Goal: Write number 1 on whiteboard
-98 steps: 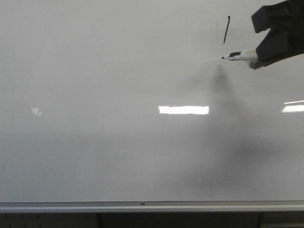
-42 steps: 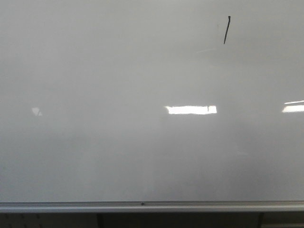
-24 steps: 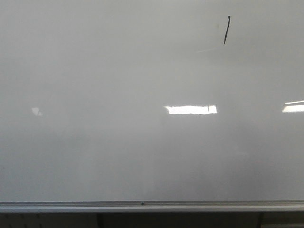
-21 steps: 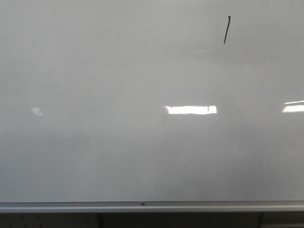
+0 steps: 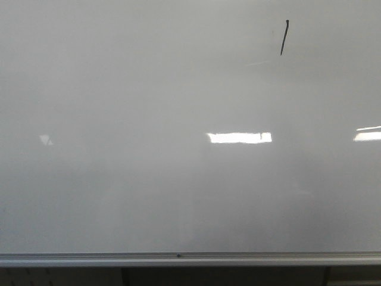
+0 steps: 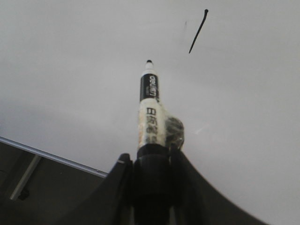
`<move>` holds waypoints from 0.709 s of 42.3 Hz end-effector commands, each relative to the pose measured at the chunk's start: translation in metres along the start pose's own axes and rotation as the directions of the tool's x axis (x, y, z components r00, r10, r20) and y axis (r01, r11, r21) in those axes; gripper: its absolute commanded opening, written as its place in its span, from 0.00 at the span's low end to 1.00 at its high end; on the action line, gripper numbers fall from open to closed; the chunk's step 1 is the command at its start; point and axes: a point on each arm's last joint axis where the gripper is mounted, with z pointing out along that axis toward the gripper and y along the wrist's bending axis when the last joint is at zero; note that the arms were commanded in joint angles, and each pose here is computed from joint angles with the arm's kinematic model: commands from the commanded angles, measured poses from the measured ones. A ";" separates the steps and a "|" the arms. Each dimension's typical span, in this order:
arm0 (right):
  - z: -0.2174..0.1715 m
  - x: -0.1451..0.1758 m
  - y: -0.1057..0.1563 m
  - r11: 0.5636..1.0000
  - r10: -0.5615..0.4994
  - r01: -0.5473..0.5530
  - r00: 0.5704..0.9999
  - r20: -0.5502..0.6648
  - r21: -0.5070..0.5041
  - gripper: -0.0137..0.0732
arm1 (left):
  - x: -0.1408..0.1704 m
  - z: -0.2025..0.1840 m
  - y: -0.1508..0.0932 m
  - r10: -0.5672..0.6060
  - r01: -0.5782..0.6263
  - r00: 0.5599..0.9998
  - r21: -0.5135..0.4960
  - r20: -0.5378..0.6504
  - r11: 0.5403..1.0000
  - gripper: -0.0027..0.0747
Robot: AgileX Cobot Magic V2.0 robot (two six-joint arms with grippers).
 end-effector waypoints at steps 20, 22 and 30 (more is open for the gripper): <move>-0.012 -0.015 0.003 1.000 0.004 -0.002 0.993 0.115 -0.018 0.09 | -0.012 -0.003 0.002 -0.020 0.022 0.997 -0.024 0.071 0.999 0.01; -0.012 -0.015 0.003 1.000 0.001 0.001 0.994 0.113 -0.017 0.09 | -0.011 -0.003 0.001 -0.018 0.019 0.998 -0.014 0.056 1.000 0.01; -0.012 -0.009 0.006 0.996 -0.082 0.084 0.995 0.053 -0.029 0.09 | -0.020 0.001 -0.004 0.048 -0.045 0.998 0.074 -0.042 0.996 0.01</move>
